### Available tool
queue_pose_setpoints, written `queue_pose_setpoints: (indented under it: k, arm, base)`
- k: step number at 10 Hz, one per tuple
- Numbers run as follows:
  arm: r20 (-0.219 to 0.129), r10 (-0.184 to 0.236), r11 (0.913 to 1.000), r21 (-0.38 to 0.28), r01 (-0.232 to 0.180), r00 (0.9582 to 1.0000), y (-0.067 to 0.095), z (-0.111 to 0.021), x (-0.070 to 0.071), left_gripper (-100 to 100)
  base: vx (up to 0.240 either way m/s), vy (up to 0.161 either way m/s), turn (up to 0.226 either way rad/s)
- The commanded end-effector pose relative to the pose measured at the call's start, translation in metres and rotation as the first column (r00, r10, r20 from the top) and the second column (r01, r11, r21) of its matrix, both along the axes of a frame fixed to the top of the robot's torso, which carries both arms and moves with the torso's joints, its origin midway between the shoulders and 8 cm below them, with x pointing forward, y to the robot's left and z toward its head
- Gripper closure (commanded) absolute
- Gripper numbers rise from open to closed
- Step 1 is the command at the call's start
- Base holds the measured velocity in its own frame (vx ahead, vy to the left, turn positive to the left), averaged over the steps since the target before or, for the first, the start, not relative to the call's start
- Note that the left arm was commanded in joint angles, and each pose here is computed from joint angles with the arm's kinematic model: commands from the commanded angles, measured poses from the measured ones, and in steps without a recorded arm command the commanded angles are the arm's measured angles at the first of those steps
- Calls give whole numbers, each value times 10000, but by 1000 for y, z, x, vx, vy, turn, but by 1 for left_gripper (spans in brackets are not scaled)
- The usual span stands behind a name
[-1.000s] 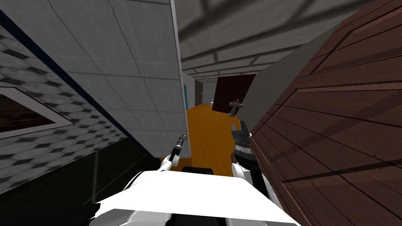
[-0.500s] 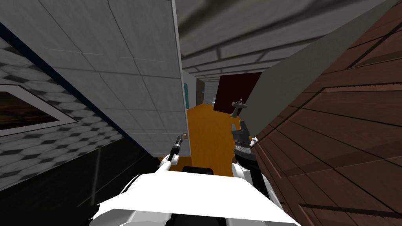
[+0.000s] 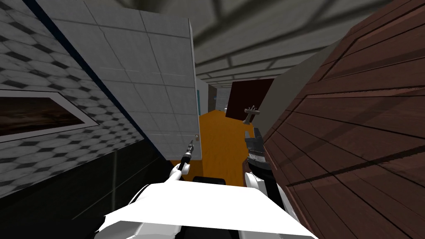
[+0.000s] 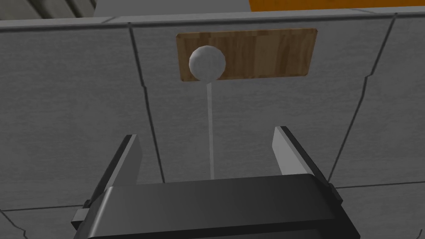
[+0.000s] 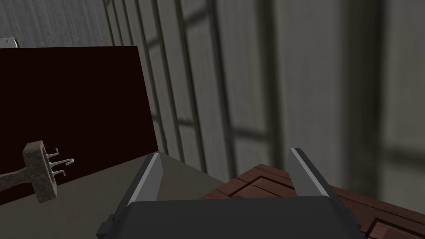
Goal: Push the door open
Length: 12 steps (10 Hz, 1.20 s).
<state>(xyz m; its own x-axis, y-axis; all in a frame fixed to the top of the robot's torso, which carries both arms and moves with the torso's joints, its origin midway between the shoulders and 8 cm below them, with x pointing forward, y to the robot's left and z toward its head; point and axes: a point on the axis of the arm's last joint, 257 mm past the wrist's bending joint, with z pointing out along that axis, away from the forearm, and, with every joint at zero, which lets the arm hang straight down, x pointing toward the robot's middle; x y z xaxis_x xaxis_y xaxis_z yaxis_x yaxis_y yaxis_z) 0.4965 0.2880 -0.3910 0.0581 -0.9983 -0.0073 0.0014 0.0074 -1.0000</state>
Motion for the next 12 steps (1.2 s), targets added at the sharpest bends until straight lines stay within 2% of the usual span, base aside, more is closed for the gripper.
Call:
queue_pose_setpoints:
  k: [1, 3, 11, 12]
  arm:
    - [-12, -25, 10000, -67, 25, 10000, -4, 0, 0, -100]
    - [1, 22, 10000, -30, -22, 10000, -1, -1, -1, -100]
    - [110, 209, 9998, -12, -209, 9997, 6, 0, -6, -100]
    - [110, 209, 9998, -12, -209, 9997, 6, 0, -6, 100]
  base:
    - [-240, -102, 32]
    - [-3, -30, -12]
    - [201, 27, -25]
    - [-20, -8, 0]
